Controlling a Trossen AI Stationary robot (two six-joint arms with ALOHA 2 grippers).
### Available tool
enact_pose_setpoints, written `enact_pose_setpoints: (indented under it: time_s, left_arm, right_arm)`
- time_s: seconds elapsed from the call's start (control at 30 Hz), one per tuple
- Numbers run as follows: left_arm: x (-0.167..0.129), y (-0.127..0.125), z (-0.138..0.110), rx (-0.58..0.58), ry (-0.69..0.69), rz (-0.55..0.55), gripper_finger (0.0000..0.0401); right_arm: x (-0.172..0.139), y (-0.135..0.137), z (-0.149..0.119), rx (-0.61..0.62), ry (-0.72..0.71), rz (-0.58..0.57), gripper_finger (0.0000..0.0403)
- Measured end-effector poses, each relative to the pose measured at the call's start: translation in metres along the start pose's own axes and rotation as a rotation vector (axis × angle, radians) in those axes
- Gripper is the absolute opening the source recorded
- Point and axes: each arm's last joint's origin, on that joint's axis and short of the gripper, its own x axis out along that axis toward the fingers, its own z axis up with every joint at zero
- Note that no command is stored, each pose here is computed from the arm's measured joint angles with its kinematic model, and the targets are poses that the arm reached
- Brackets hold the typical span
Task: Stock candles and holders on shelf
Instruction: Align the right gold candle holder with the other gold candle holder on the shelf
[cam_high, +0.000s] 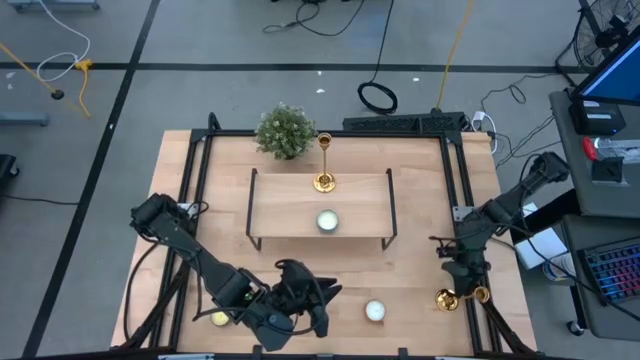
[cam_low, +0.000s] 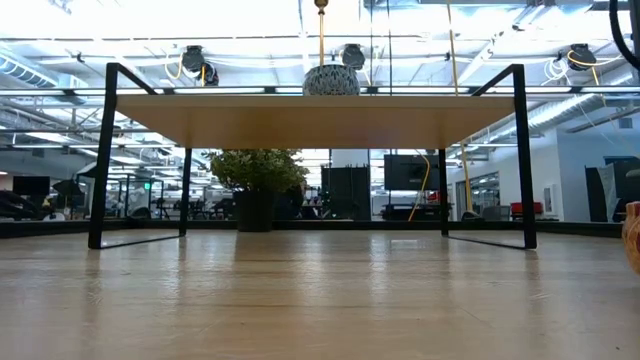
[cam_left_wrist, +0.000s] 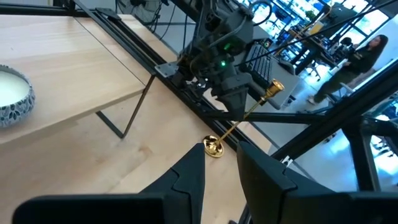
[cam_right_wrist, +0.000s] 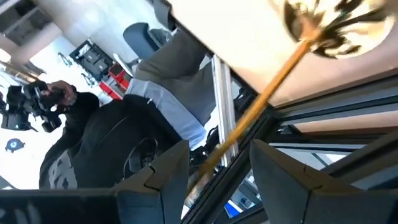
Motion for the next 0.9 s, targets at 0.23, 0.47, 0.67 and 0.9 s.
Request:
enact_pose_setpoints:
  time_s: [0.23,0.47,0.67,0.9]
  left_arm:
    - [-0.001,-0.001,-0.001,-0.001,0.002,-0.003,0.0097]
    - [-0.004,-0.003,-0.002,-0.008,-0.001,-0.018,0.0097]
    - [-0.004,-0.003,-0.001,-0.006,-0.013,-0.012,0.0097]
    - [-0.004,-0.003,-0.001,0.001,-0.013,-0.011,0.0097]
  right_arm:
    - [0.007,0.002,-0.002,-0.016,0.036,-0.033,0.0168]
    - [0.015,-0.001,-0.002,-0.034,0.046,-0.101,0.0132]
    - [0.018,0.0,0.001,-0.077,0.027,-0.108,0.006]
    - [0.02,0.004,0.001,-0.118,0.015,-0.073,0.0019]
